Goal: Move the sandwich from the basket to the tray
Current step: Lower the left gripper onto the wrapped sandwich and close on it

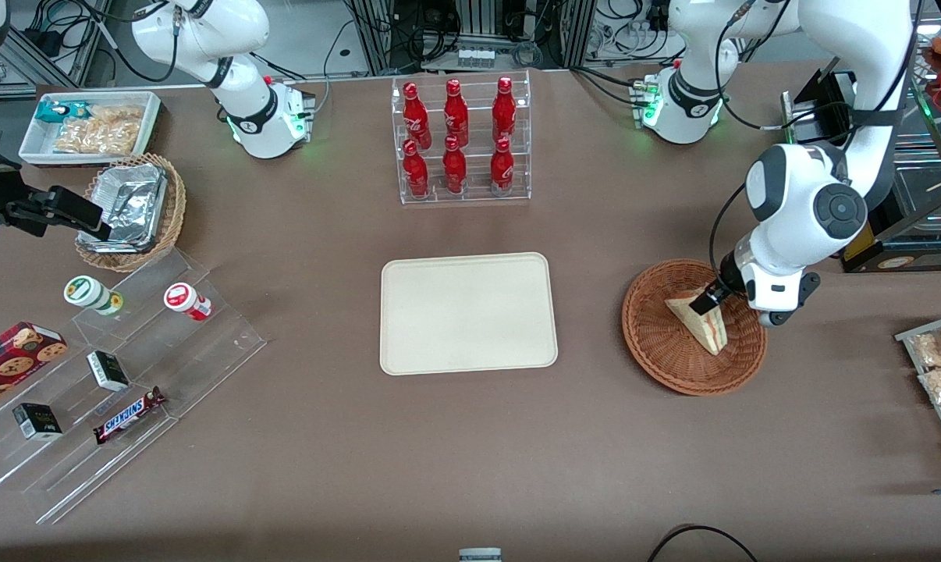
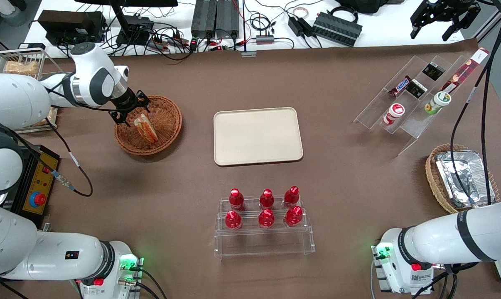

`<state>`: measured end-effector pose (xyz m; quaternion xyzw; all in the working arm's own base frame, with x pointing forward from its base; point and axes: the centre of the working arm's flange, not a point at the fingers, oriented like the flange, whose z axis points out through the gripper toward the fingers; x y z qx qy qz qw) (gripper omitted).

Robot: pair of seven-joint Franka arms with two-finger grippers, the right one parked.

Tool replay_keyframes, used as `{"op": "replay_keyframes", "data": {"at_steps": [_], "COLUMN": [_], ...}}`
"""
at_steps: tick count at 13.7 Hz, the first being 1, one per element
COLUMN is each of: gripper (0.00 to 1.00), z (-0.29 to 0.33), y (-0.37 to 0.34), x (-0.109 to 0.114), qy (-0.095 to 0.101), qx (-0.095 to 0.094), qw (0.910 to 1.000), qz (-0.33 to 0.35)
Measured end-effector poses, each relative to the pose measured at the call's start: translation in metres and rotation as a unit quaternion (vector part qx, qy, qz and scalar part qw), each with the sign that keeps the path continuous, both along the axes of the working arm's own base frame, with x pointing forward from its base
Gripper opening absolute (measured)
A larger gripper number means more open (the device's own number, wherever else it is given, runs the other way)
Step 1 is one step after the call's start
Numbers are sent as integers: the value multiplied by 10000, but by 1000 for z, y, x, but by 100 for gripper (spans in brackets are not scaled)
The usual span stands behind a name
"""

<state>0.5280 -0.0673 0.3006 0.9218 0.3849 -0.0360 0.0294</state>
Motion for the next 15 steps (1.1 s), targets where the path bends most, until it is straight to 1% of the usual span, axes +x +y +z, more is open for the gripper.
{"op": "replay_keyframes", "data": {"at_steps": [2, 5, 8, 14, 15], "gripper": [100, 100, 100, 100, 93], "z": [-12, -17, -18, -47, -49], "y": [-5, -7, -6, -2, -1], "x": [1, 0, 0, -1, 0], "qy": [19, 29, 32, 239, 239], "qx": [1, -15, -20, 30, 45], "qw": [10000, 9993, 9988, 9980, 9979], "qz": [2, -381, -498, -585, -595]}}
